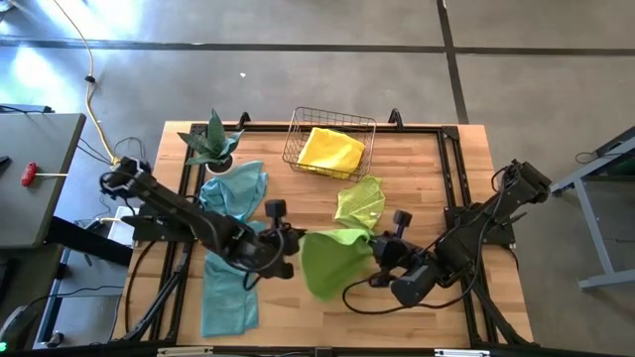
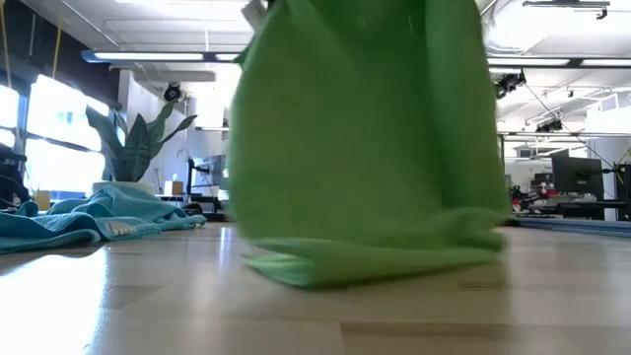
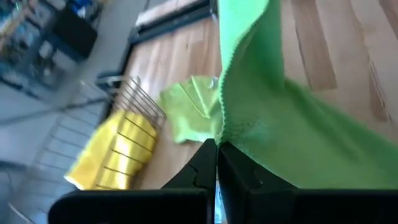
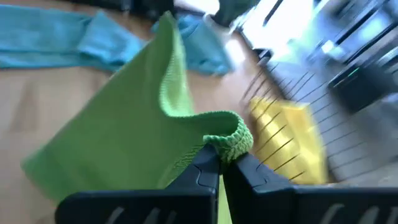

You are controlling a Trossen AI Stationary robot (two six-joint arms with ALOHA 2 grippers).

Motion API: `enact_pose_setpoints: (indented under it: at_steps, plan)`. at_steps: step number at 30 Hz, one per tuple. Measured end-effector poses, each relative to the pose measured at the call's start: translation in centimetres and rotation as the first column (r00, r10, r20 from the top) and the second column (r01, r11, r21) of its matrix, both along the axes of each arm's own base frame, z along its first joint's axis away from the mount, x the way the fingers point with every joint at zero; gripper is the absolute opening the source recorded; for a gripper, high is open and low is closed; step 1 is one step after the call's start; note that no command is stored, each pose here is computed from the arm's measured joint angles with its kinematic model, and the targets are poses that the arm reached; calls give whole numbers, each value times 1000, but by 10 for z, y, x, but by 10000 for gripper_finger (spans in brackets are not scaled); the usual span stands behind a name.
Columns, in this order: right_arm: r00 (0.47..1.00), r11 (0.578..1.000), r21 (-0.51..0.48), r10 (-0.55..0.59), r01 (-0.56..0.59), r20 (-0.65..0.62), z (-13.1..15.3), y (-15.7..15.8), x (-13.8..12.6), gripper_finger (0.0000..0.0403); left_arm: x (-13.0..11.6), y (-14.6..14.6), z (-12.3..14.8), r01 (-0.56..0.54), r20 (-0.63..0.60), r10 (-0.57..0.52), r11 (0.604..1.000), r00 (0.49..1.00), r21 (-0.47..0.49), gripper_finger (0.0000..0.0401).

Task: Fold microfiber towels
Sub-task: Fold the green microfiber towel

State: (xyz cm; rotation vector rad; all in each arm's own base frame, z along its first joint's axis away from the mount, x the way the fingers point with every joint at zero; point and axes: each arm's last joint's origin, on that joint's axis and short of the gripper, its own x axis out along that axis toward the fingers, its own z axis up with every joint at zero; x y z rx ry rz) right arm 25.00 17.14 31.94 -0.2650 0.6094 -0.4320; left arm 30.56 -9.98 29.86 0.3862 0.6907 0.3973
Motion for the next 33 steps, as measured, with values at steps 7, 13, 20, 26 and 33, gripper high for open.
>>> enact_pose_setpoints:
  at_steps: [7, 13, 20, 26, 33]
  plan:
    - [999, 963, -268, -44, 38, -16, 14, -20, 13, 0, -13, 18, 25, 58, -61, -45, 970, 997, 235, 0]
    - [986, 914, -398, -129, 76, -109, 14, -52, 27, 0, -19, 43, 38, 12, -110, 33, 921, 993, 390, 0]
    - [963, 862, -491, -226, 125, -150, 17, -83, 38, 0, -21, 56, 51, -98, -102, 178, 843, 979, 529, 0]
    - [975, 937, -343, -133, 66, -175, 14, -78, 39, 0, -25, 28, 55, 40, -77, -10, 914, 997, 404, 0]
    - [972, 879, -476, -136, 29, -191, 17, -72, 38, 0, -33, 11, 54, 64, -88, -28, 897, 996, 437, 0]
